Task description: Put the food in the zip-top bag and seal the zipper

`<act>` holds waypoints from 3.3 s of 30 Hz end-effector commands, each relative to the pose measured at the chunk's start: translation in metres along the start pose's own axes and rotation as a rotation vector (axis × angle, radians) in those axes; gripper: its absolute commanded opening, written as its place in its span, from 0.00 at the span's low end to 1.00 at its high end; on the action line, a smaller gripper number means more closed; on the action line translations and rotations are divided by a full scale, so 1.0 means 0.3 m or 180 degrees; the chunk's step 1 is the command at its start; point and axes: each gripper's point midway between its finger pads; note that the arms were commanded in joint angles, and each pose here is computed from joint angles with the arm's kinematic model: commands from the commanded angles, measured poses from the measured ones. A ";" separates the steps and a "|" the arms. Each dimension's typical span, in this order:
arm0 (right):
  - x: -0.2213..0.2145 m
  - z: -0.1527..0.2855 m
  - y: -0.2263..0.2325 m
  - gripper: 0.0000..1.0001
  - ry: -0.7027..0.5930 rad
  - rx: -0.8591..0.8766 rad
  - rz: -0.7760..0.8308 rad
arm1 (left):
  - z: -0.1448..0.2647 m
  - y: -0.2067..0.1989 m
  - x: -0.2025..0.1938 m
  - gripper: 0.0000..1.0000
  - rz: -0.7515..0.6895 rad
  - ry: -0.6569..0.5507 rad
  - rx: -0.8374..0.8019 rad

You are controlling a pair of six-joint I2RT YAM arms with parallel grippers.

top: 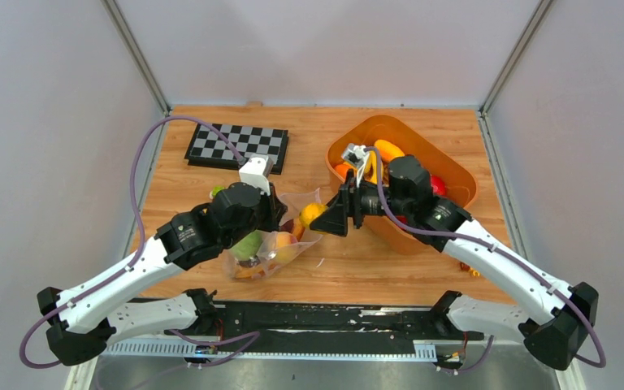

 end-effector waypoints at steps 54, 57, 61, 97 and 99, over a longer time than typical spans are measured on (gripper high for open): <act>0.160 0.317 -0.385 0.92 -0.0744 -0.3118 0.0411 | 0.066 -0.007 0.100 0.04 0.0206 -0.0350 -0.0088; 0.129 0.379 -0.491 0.91 -0.0613 -0.3382 0.0191 | 0.064 -0.007 0.099 0.04 0.0209 -0.0347 -0.0086; 0.077 0.487 -0.620 0.92 -0.0448 -0.3892 -0.0103 | 0.065 -0.008 0.094 0.04 0.0206 -0.0335 -0.0098; -0.156 0.783 -1.183 0.94 0.0430 -0.5257 -0.0543 | 0.061 -0.008 0.078 0.04 0.0210 -0.0310 -0.0123; -0.162 0.787 -1.198 0.94 0.0402 -0.5235 -0.0523 | 0.062 -0.002 0.074 0.04 0.0208 -0.0303 -0.0105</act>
Point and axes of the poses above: each gripper's point midway between its finger pads, its own z axis back along the fingers, its own y axis along the line the jaws close on, x = y × z, and after that the axes turned 1 degree about -z, right-handed
